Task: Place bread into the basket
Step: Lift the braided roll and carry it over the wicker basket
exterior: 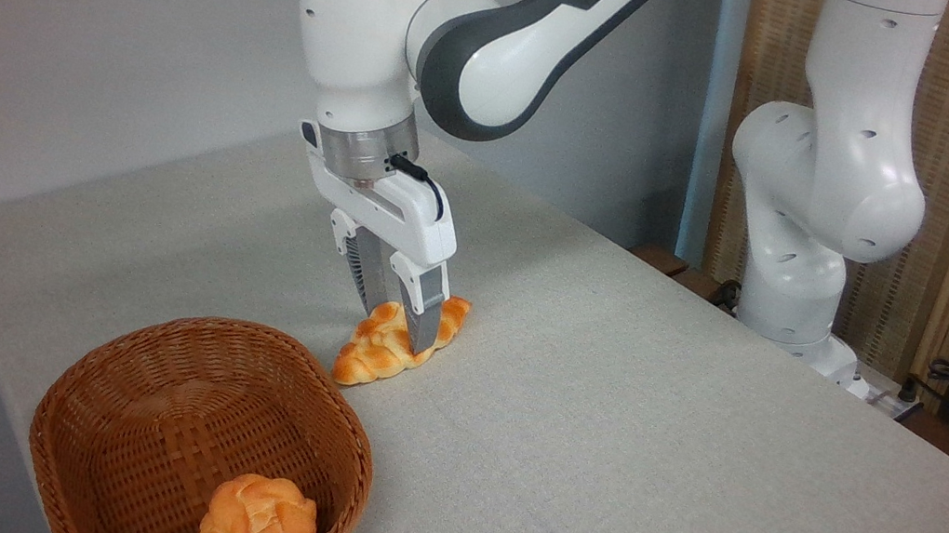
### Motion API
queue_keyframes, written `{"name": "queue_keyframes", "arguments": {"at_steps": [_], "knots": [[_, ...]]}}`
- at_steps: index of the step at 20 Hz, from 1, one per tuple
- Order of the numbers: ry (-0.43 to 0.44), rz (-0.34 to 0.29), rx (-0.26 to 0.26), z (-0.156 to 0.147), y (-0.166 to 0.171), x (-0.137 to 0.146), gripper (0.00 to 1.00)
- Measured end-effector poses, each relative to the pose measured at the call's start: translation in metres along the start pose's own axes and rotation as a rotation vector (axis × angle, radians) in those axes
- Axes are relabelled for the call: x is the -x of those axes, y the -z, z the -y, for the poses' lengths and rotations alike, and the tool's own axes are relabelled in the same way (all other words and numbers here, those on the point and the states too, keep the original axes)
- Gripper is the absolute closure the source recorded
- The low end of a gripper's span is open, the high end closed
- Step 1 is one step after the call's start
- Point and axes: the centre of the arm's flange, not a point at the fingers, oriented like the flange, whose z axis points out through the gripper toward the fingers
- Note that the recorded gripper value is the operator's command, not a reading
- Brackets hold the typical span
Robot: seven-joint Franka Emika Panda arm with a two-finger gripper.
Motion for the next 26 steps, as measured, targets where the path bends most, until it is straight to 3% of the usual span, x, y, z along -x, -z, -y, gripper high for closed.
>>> {"name": "queue_keyframes", "arguments": {"at_steps": [16, 22, 26], "knots": [[-0.018, -0.005, -0.007, 0.000, 0.003, -0.001, 0.65], [-0.143, 0.065, 0.033, 0.008, 0.073, -0.002, 0.65], [-0.197, 0.039, 0.037, 0.035, 0.121, 0.008, 0.64]]}}
